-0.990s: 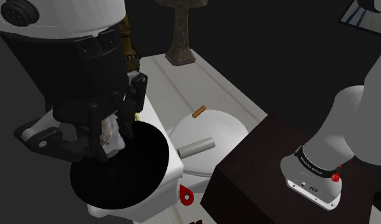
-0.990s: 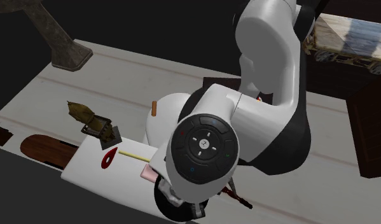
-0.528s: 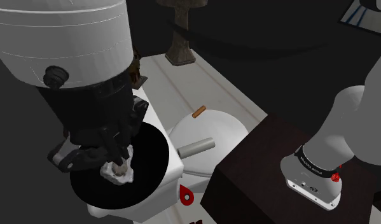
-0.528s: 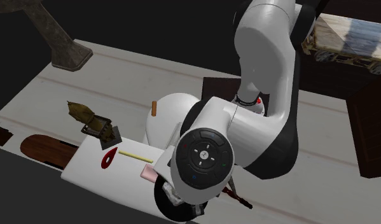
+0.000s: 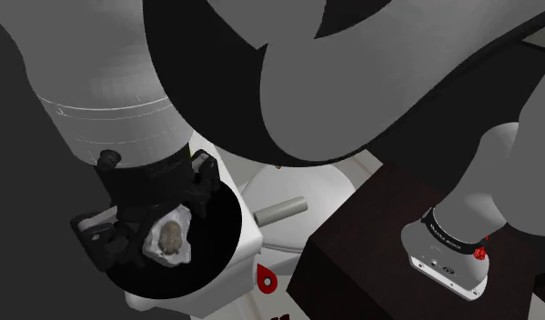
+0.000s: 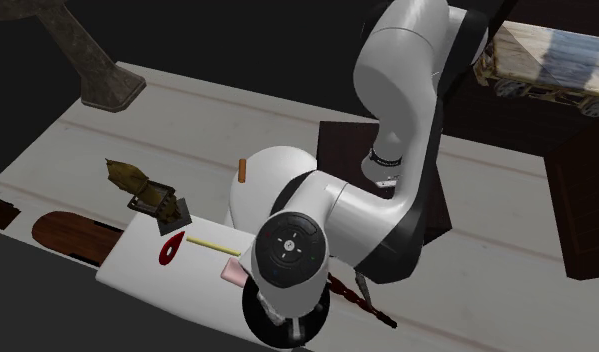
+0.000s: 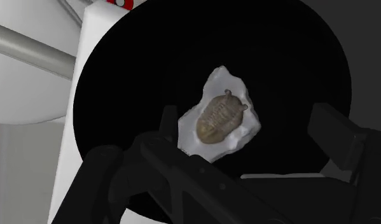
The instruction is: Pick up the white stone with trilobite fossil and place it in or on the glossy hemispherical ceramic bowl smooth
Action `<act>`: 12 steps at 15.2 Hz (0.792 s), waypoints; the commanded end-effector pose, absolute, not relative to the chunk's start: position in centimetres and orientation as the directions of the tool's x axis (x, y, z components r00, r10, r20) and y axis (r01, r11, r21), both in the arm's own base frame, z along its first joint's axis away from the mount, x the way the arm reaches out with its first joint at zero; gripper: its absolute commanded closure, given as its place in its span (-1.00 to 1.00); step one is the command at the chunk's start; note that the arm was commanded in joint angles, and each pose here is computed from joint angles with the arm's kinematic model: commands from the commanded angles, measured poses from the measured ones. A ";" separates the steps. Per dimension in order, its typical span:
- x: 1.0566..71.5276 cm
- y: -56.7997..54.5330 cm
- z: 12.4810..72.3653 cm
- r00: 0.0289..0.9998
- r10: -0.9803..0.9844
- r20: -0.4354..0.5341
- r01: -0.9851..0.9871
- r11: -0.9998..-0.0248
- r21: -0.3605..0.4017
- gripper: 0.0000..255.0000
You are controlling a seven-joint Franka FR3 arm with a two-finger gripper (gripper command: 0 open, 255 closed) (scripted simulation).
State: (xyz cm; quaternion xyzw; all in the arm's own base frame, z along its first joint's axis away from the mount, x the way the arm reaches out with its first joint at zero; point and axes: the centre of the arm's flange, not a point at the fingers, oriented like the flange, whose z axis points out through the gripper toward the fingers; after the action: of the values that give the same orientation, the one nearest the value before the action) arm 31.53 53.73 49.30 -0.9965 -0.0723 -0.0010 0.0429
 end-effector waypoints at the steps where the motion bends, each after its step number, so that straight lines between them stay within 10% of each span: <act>1: 32.3 53.4 47.9 0.997 0.082 -0.009 0.081 -0.991 -0.111 -1.00; 12: 32.3 53.8 43.9 0.997 0.082 -0.009 0.081 -0.991 -0.111 -1.00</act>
State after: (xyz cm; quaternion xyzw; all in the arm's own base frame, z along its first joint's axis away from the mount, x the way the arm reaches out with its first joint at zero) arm 32.28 53.79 44.00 -0.9976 -0.0408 0.0065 0.0552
